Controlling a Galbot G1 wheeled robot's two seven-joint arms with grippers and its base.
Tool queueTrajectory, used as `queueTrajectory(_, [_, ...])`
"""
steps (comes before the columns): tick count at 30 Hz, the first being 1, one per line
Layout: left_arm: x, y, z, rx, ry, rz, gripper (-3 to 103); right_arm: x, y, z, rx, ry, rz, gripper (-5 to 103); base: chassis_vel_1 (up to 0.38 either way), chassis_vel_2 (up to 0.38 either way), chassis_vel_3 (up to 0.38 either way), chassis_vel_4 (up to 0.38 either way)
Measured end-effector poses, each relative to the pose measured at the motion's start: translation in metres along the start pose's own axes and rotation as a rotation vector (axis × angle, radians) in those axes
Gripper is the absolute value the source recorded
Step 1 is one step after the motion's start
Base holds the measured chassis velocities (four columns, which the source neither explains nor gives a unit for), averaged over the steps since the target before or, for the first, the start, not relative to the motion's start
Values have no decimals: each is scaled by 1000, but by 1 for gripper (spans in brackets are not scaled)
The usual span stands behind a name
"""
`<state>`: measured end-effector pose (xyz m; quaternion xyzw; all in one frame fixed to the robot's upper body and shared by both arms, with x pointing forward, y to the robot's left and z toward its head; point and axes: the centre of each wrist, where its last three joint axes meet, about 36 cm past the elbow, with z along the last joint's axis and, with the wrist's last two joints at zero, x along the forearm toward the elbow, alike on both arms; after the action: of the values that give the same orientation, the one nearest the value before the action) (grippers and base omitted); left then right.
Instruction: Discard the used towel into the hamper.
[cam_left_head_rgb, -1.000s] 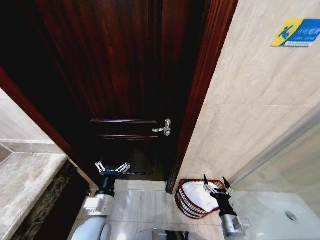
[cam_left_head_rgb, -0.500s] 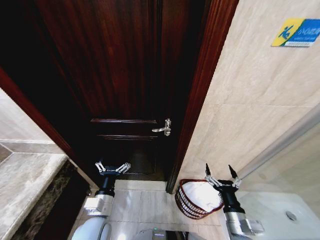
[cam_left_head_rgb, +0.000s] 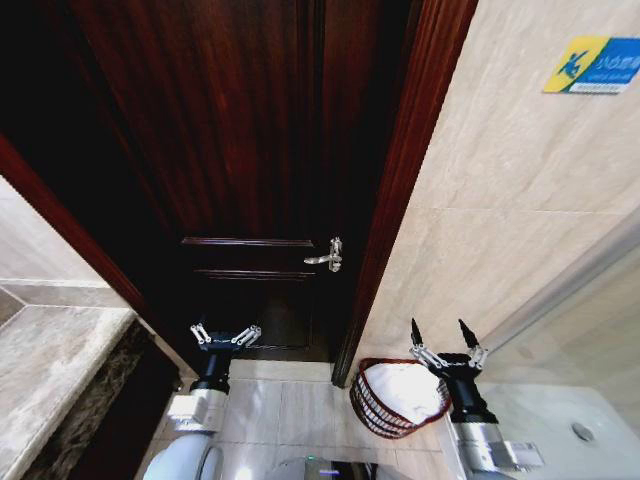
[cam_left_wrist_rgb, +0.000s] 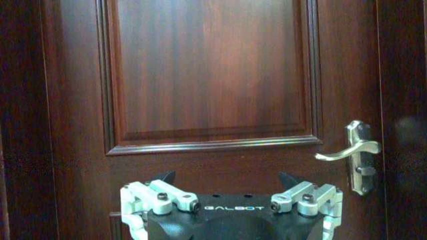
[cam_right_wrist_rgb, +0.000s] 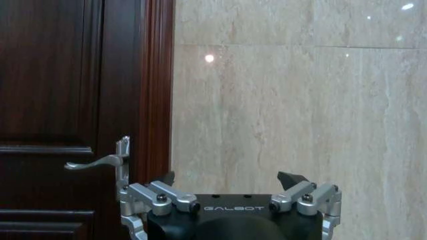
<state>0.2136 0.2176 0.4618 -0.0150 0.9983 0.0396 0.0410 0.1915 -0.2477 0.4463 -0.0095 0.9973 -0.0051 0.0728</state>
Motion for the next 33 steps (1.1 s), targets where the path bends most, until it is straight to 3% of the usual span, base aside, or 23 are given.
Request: queueTrajectory(33, [0, 0, 0, 0, 0, 0, 100, -2, 0, 0, -3, 2, -6, 100, 0, 0, 0, 0])
